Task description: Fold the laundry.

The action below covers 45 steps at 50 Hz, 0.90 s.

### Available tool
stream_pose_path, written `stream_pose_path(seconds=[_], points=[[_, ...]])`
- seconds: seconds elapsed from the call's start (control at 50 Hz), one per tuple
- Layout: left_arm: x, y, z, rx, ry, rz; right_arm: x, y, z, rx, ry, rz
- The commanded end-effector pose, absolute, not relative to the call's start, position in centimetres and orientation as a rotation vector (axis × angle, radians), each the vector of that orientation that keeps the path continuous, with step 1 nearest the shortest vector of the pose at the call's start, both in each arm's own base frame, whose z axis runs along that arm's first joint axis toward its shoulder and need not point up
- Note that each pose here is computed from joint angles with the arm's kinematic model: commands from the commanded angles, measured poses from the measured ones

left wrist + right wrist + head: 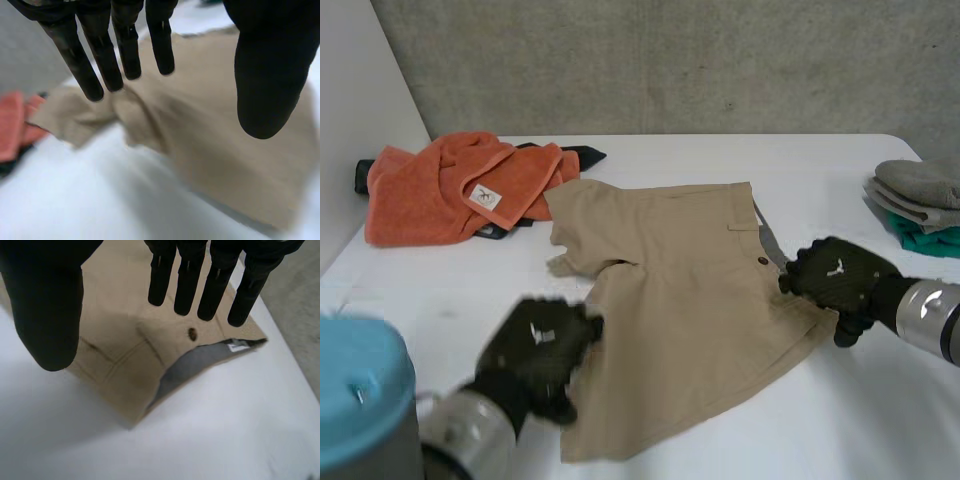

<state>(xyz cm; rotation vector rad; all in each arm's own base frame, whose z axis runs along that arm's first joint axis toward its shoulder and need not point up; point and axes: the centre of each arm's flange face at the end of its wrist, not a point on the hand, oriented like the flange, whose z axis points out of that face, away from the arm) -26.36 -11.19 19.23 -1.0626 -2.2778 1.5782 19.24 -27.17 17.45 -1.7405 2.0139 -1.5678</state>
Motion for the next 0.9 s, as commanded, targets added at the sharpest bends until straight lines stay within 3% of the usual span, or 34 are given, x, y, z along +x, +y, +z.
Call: stream_pose_path(seconds=[0.02,0.24,0.48,0.68,0.8,0.9], points=[[-26.1,-10.4,15.3,-1.052,-2.374,1.417,19.1,-27.8,14.5,-1.715,1.924,-1.615],[-27.4,-11.8,13.8,-1.017,-2.284,1.532,19.0,-28.5,12.1,-1.714,1.930,-1.611],[-28.6,-12.9,14.4,-0.967,-2.184,1.665,18.3,-29.0,12.9,-1.623,1.998,-1.625],[-27.5,-13.8,21.2,-0.866,-2.048,1.897,16.6,-28.5,19.6,-1.495,2.088,-1.774],[-26.6,-13.1,25.1,-0.864,-1.979,1.983,16.4,-26.0,25.1,-1.492,2.117,-1.822],[-25.9,-12.0,30.4,-0.792,-1.838,2.098,16.6,-23.9,30.2,-1.499,2.053,-1.970]])
